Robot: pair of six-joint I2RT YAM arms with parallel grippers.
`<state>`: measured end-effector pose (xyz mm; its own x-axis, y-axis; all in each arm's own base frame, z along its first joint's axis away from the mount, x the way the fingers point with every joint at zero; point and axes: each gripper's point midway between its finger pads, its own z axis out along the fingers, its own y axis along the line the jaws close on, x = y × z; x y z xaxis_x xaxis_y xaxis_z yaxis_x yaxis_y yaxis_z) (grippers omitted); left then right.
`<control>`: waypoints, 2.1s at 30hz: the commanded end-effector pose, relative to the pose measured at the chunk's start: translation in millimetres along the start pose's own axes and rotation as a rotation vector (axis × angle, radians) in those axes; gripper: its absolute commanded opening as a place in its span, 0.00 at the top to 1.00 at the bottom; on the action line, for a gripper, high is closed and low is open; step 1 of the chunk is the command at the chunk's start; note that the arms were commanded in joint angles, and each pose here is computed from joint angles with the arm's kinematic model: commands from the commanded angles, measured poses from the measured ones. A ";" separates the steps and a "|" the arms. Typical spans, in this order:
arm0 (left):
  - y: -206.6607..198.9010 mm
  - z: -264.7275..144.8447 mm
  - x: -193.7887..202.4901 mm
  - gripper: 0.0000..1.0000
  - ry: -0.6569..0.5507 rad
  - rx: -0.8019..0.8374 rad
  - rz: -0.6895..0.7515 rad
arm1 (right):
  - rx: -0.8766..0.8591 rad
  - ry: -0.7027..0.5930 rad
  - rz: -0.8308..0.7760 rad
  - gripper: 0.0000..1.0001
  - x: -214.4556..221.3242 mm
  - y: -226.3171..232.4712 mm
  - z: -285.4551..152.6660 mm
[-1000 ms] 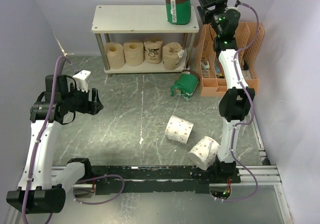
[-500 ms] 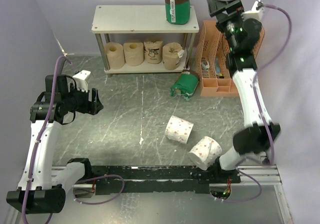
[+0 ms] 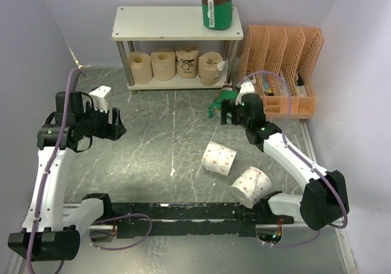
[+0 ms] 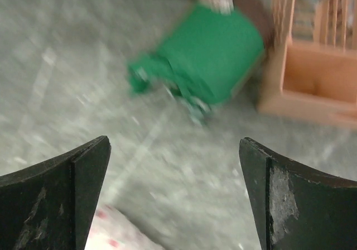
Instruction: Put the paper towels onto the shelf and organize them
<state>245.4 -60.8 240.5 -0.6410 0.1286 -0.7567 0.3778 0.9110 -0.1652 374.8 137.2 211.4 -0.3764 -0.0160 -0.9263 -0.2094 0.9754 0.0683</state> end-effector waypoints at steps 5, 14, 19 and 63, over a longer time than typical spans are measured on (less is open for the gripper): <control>0.8 1.7 -3.5 0.20 -0.017 0.009 0.000 | 0.083 0.127 -0.247 0.04 48.3 -27.1 21.6; -0.3 -1.4 -4.5 0.20 -0.030 0.005 0.006 | 0.120 0.210 -0.321 0.06 71.6 -33.3 63.1; -0.6 -2.2 -5.0 0.20 -0.033 0.005 0.007 | 0.154 0.223 -0.360 0.11 67.1 -36.9 85.5; 4.3 2.8 -2.7 0.20 -0.012 -0.011 -0.008 | -0.371 0.046 0.222 1.00 -9.8 77.1 37.7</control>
<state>245.9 -60.3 240.9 -0.6407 0.1230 -0.7579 0.3713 0.9136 -0.1656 418.9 156.4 135.7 -0.5335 -0.1479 -0.8328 -0.2707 0.9627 0.0024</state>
